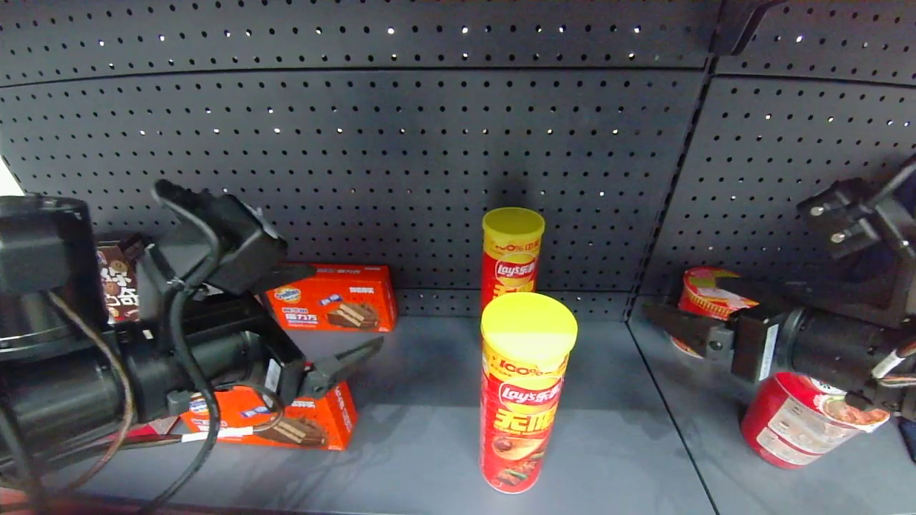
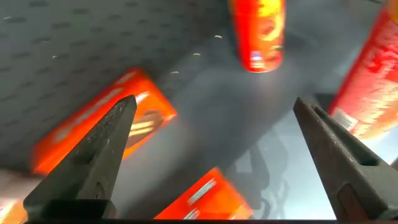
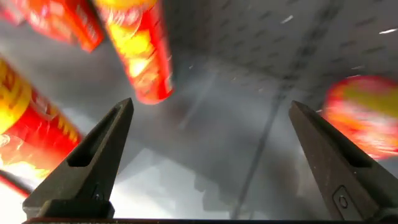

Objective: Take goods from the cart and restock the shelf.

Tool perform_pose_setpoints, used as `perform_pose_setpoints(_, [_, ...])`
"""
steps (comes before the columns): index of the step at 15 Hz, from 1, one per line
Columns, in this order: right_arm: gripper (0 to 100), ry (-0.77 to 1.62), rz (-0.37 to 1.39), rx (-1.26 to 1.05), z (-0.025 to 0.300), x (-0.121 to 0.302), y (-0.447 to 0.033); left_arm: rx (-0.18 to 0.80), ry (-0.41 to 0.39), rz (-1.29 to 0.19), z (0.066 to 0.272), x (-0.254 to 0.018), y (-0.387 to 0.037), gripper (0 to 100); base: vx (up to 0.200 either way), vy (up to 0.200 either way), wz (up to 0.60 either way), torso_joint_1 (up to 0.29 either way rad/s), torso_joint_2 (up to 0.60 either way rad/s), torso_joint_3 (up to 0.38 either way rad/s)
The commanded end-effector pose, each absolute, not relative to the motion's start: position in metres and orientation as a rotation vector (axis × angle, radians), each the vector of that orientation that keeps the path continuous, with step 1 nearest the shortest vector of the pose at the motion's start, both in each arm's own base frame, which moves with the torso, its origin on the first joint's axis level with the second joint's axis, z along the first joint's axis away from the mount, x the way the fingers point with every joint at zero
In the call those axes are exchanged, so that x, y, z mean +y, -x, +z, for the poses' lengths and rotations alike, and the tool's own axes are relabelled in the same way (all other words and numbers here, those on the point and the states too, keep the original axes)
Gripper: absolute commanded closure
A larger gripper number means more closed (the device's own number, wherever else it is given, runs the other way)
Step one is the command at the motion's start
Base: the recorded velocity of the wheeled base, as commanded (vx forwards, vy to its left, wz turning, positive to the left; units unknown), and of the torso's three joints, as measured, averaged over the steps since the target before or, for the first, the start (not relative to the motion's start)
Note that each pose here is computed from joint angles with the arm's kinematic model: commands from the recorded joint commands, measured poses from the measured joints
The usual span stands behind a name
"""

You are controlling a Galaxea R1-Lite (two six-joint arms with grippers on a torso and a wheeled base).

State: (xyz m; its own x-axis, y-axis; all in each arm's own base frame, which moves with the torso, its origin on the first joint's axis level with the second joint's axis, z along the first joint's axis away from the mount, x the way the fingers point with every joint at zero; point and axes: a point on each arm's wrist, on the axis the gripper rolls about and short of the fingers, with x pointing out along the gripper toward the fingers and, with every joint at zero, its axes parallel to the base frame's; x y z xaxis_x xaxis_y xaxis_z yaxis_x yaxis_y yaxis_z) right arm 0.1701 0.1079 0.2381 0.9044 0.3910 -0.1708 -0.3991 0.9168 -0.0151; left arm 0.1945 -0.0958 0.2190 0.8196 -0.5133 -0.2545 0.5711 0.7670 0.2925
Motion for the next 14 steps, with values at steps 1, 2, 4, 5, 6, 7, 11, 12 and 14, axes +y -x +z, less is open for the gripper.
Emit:
perform_pose_setpoints(1, [0,0.012,0.317,0.079,0.255,0.080,-0.156,0.098,-0.349,-0.466,0.232,-0.062,-0.172,0,0.000,0.000,0.00,0.000,0.00,0.000])
perform_pose_setpoints(2, [0,0.007,0.268,0.063,0.255,0.069,-0.150,0.087,-0.341,-0.395,0.232,-0.046,-0.161,0,0.000,0.000,0.00,0.000,0.00,0.000])
perform_pose_setpoints(4, [0,0.020,0.169,0.039,0.248,0.044,-0.131,0.066,-0.311,-0.264,0.221,-0.020,-0.122,0,0.000,0.000,0.00,0.000,0.00,0.000])
perform_pose_setpoints(5, [0,0.042,0.131,0.038,0.240,0.035,-0.122,0.050,-0.286,-0.236,0.215,-0.015,-0.106,0,0.000,0.000,0.00,0.000,0.00,0.000])
perform_pose_setpoints(6, [0,0.050,0.101,0.044,0.232,0.028,-0.114,0.044,-0.274,-0.199,0.208,-0.012,-0.092,0,0.000,0.000,0.00,0.000,0.00,0.000])
perform_pose_setpoints(7, [0,0.050,0.101,0.044,0.232,0.028,-0.114,0.044,-0.274,-0.199,0.208,-0.012,-0.092,0,0.000,0.000,0.00,0.000,0.00,0.000])
perform_pose_setpoints(11, [0,0.038,-0.103,-0.019,0.223,0.001,-0.083,0.029,-0.243,-0.005,0.181,-0.004,-0.056,0,0.000,0.000,0.00,0.000,0.00,0.000])
perform_pose_setpoints(12, [0,0.037,-0.133,-0.031,0.221,-0.002,-0.077,0.022,-0.240,0.017,0.178,-0.003,-0.052,0,0.000,0.000,0.00,0.000,0.00,0.000])
perform_pose_setpoints(14, [0,0.037,-0.153,-0.052,0.202,-0.003,-0.054,0.027,-0.224,0.051,0.163,-0.001,-0.041,0,0.000,0.000,0.00,0.000,0.00,0.000])
